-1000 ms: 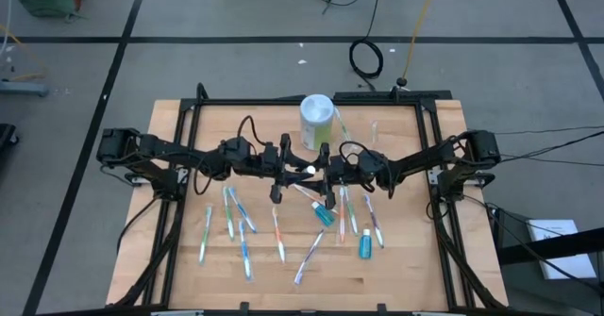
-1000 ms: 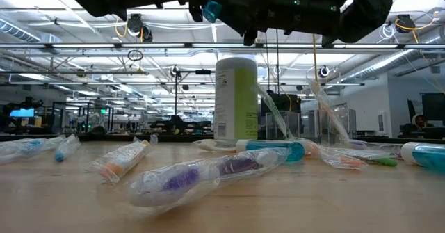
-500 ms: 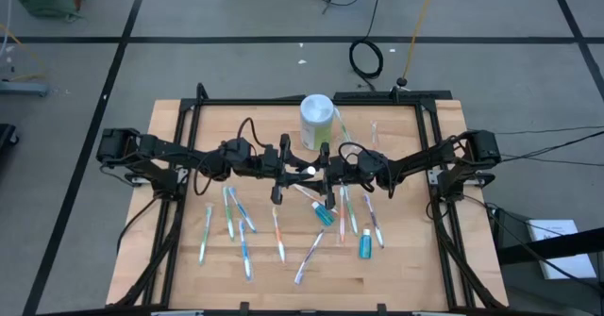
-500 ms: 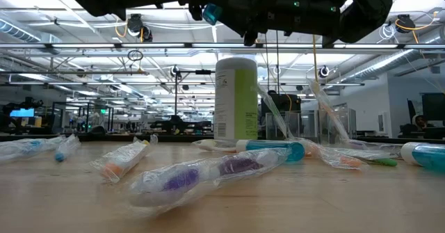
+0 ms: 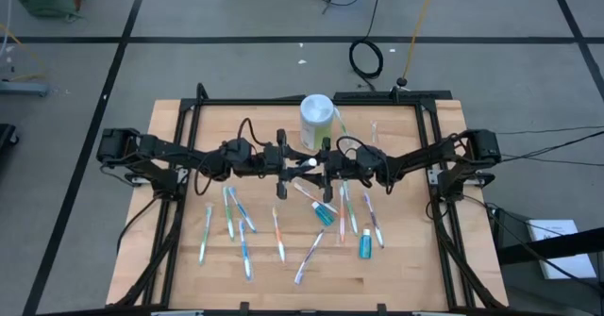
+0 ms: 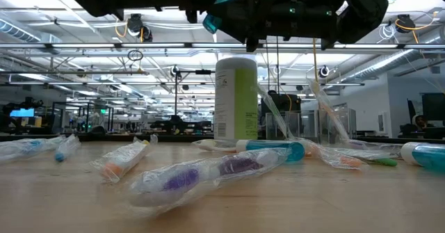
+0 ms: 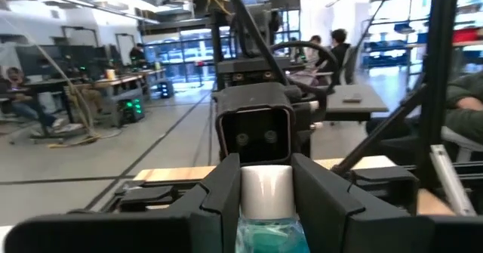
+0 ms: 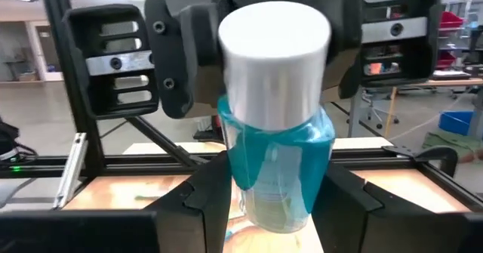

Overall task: Pick & Place toothbrushing station
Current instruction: Put the blue mouthwash into the transparent organizer

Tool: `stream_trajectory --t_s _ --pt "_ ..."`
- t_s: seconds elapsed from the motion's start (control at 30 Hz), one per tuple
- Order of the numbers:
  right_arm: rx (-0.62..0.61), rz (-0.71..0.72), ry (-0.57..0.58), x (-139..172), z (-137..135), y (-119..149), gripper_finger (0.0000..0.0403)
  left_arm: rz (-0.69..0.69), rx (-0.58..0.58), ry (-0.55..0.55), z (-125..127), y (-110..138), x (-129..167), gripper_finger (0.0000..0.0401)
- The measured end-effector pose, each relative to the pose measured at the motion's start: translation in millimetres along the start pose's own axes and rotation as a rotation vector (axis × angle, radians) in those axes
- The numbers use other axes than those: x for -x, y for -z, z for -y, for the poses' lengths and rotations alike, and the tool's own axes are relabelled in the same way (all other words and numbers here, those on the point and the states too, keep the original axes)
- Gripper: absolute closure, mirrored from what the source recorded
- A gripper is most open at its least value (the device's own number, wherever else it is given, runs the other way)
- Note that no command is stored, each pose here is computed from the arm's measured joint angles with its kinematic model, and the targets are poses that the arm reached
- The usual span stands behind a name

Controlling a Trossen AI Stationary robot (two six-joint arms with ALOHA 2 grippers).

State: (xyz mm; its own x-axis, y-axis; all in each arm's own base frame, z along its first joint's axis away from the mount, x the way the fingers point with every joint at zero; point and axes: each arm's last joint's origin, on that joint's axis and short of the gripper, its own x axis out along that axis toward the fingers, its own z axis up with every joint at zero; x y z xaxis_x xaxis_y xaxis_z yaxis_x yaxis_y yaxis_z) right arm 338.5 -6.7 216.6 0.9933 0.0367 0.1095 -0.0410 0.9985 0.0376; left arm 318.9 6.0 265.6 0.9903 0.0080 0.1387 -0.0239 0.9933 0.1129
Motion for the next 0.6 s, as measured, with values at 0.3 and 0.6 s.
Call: stream_trajectory --t_s 0.3,0.6 --pt "-0.001 -0.022 0.095 0 2 3 0.0260 -0.024 -0.064 -0.032 -7 3 0 0.0292" --pt "-0.026 -0.037 0.137 0 6 4 0.0260 -0.040 -0.044 -0.070 -23 5 1 0.0292"
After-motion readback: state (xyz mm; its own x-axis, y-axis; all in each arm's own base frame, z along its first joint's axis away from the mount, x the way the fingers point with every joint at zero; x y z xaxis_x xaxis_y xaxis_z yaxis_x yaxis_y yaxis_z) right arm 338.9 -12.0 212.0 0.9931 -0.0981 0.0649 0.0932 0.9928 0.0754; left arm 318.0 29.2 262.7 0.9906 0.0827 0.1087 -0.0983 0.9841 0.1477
